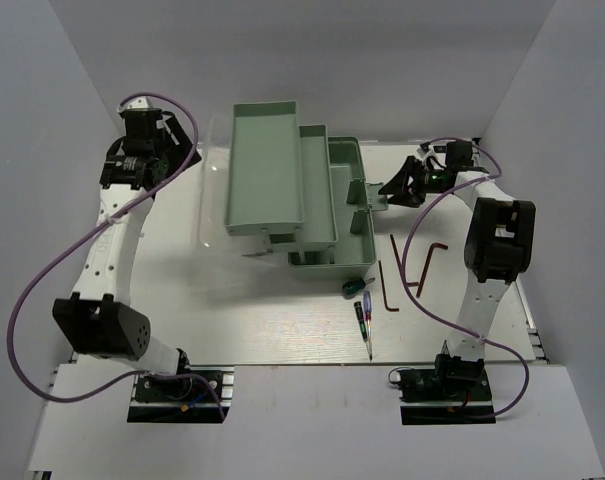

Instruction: Sort the tools into containers

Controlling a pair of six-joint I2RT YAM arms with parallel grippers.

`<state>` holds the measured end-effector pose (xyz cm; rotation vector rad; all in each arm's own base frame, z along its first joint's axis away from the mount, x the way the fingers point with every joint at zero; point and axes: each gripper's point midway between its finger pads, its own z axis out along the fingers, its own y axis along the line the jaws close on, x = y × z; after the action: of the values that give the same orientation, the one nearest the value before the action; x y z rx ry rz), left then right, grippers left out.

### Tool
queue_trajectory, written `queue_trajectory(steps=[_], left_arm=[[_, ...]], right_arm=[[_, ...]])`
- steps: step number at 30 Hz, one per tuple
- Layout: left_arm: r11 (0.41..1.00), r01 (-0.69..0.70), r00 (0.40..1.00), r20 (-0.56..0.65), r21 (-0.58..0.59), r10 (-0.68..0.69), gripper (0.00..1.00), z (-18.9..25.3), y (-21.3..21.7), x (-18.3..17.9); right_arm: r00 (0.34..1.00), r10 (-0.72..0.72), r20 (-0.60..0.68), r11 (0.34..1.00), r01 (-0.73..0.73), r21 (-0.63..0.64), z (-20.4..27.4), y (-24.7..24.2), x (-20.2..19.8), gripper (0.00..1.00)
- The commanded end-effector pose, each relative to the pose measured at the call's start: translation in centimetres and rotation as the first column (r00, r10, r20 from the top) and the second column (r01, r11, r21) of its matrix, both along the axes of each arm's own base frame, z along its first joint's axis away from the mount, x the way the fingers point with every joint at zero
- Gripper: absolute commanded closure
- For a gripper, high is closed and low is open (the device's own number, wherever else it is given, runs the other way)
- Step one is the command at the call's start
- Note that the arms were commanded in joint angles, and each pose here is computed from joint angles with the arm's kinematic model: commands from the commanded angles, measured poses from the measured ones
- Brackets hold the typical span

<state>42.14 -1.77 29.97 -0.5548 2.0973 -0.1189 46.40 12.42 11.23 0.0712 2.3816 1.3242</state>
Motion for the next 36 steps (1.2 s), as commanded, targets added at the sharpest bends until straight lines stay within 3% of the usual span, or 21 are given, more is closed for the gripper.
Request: queue_trajectory(steps=[1,4,7,8,9,10,11,13,14,17,18,20,21,22,24,25,28,31,36], left_arm=[[0.999,-0.029,0.994,0.105,0.020,0.027,0.15,4.6,1.1,-2.5],[0.999,-0.021,0.992,0.128,0.035,0.016,0.17,5.5,1.2,-3.5],[0.998,0.037,0.987,0.154,0.042,-0.043,0.28,6.1,0.5,-3.9],[0.995,0.080,0.984,0.157,0.065,-0.089,0.43,6.3,-0.2,-3.8],[0.989,0.129,0.973,0.186,0.066,-0.140,0.53,7.1,-1.0,-3.9],[0.982,0.172,0.962,0.203,0.073,-0.183,0.63,7.6,-1.5,-4.1],[0.955,0.289,0.927,0.227,0.071,-0.298,0.76,8.2,-3.6,-4.1],[0.919,0.388,0.884,0.254,0.072,-0.393,0.83,8.8,-5.6,-4.2],[0.866,0.499,0.825,0.285,0.043,-0.489,0.84,9.4,-7.9,-4.8],[0.758,0.652,0.726,0.285,0.003,-0.626,0.77,8.3,-12.2,-5.5],[0.691,0.723,0.669,0.273,-0.025,-0.691,0.73,7.4,-14.9,-6.1],[0.633,0.773,0.621,0.256,-0.041,-0.741,0.64,6.5,-17.5,-7.2],[0.612,0.790,0.601,0.239,-0.032,-0.763,0.55,5.8,-18.5,-7.7],[0.561,0.827,0.555,0.197,-0.033,-0.808,0.52,4.4,-20.6,-9.1],[0.533,0.846,0.530,0.150,-0.022,-0.835,0.44,2.8,-22.0,-10.2],[0.483,0.875,0.481,0.135,-0.021,-0.866,0.41,2.0,-23.6,-11.6],[0.432,0.902,0.433,0.084,-0.029,-0.898,0.35,-0.2,-25.4,-14.3],[0.416,0.909,0.417,0.033,-0.032,-0.908,0.32,-2.3,-26.2,-16.3],[0.437,0.899,0.437,-0.009,-0.035,-0.899,0.32,-4.1,-26.1,-18.3]], right_arm=[[0.994,0.034,0.108,0.999,-0.036,0.020,4.0,-0.1,-0.5,0.36],[0.994,0.038,0.098,0.999,-0.038,-0.006,4.2,-0.9,-1.2,0.36],[0.992,0.043,0.115,0.993,-0.030,-0.113,4.5,-2.3,-1.9,0.35],[0.979,0.096,0.179,0.980,-0.062,-0.188,4.1,-3.0,-2.0,0.35],[0.981,0.111,0.157,0.970,-0.073,-0.230,4.2,-3.4,-3.1,0.34],[0.978,0.107,0.177,0.928,-0.034,-0.372,3.2,-5.3,-2.9,0.34],[0.968,0.129,0.217,0.905,-0.025,-0.424,3.8,-6.1,-3.1,0.34],[0.973,0.122,0.196,0.816,0.014,-0.578,2.3,-8.9,-4.3,0.31],[0.972,0.126,0.201,0.761,0.035,-0.648,2.3,-10.3,-4.7,0.32],[0.990,0.101,0.101,0.643,0.012,-0.765,0.1,-13.2,-8.1,0.41],[0.993,0.095,0.074,0.626,-0.002,-0.780,-0.3,-13.6,-8.9,0.43],[0.998,0.067,-0.002,0.597,-0.041,-0.801,-1.8,-14.4,-11.3,0.44],[0.998,0.054,-0.018,0.597,-0.047,-0.801,-2.0,-14.3,-11.8,0.44],[0.998,0.044,-0.039,0.593,-0.058,-0.803,-2.3,-14.3,-12.3,0.44],[0.996,0.008,-0.090,0.595,-0.077,-0.800,-3.7,-14.4,-13.5,0.44],[0.993,-0.032,-0.112,0.597,-0.071,-0.799,-4.2,-14.4,-13.7,0.44],[0.982,-0.088,-0.165,0.601,-0.079,-0.795,-5.7,-14.3,-14.0,0.44],[0.973,-0.122,-0.194,0.612,-0.080,-0.787,-7.3,-13.9,-13.6,0.44],[0.963,-0.147,-0.225,0.629,-0.085,-0.773,-9.4,-12.5,-12.9,0.44]])
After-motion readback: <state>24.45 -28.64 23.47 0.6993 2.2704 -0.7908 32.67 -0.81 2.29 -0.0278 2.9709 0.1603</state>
